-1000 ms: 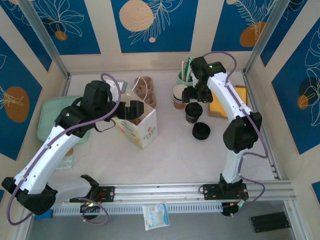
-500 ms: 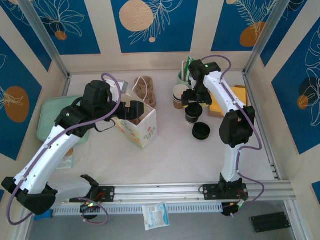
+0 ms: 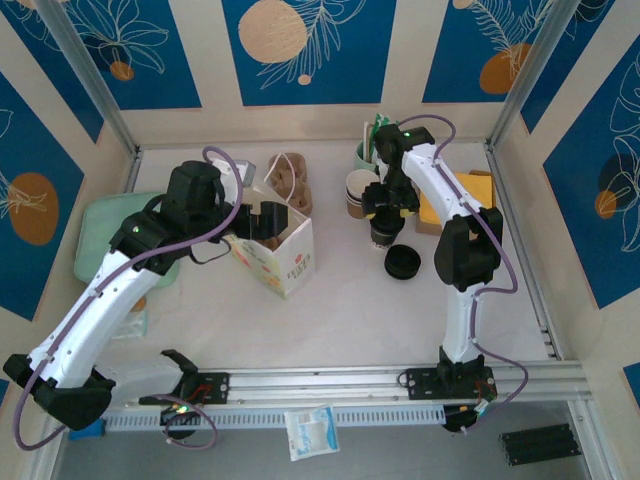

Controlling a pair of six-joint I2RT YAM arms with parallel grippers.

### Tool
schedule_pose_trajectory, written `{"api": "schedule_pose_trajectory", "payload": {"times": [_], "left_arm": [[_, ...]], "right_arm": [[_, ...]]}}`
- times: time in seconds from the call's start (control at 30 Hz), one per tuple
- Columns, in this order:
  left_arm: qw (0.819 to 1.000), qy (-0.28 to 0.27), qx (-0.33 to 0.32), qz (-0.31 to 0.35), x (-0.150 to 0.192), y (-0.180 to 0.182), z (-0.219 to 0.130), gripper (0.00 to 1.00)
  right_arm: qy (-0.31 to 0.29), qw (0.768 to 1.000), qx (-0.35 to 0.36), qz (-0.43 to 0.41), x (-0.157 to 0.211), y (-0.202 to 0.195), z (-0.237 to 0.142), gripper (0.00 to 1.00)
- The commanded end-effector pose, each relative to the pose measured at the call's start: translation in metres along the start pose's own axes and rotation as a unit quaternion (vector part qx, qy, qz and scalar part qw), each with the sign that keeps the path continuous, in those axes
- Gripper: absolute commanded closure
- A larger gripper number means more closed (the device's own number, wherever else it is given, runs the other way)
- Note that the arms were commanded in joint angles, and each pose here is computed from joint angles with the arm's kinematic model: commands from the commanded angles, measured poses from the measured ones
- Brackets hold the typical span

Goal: Pack the takeout coffee

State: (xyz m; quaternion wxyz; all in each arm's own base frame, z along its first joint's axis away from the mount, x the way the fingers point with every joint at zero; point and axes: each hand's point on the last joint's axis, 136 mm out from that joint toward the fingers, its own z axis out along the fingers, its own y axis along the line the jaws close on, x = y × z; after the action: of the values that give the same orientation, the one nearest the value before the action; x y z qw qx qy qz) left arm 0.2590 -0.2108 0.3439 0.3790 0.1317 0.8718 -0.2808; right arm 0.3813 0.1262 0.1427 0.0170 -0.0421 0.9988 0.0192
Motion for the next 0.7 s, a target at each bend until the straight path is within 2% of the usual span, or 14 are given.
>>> {"api": "schedule_pose_trajectory", "payload": {"times": [0.0,0.43,0.67], "left_arm": [[1.0,-0.009,0.006,0.008,-0.005,-0.005,-0.004,0.01],[1.0,-0.007,0.007,0.008,-0.003,-0.004,-0.003,0.01],[1.0,-0.006,0.007,0.006,-0.003,-0.004,-0.002,0.01]], "right_arm": [[0.018,1.0,0.006,-0.009,0.004,0.002,0.012,0.18],[-0.035,0.999,0.004,-0.011,0.001,0.002,-0.026,0.18],[-0.024,1.0,0.016,-0.009,0.001,-0.005,-0.016,0.17]]}}
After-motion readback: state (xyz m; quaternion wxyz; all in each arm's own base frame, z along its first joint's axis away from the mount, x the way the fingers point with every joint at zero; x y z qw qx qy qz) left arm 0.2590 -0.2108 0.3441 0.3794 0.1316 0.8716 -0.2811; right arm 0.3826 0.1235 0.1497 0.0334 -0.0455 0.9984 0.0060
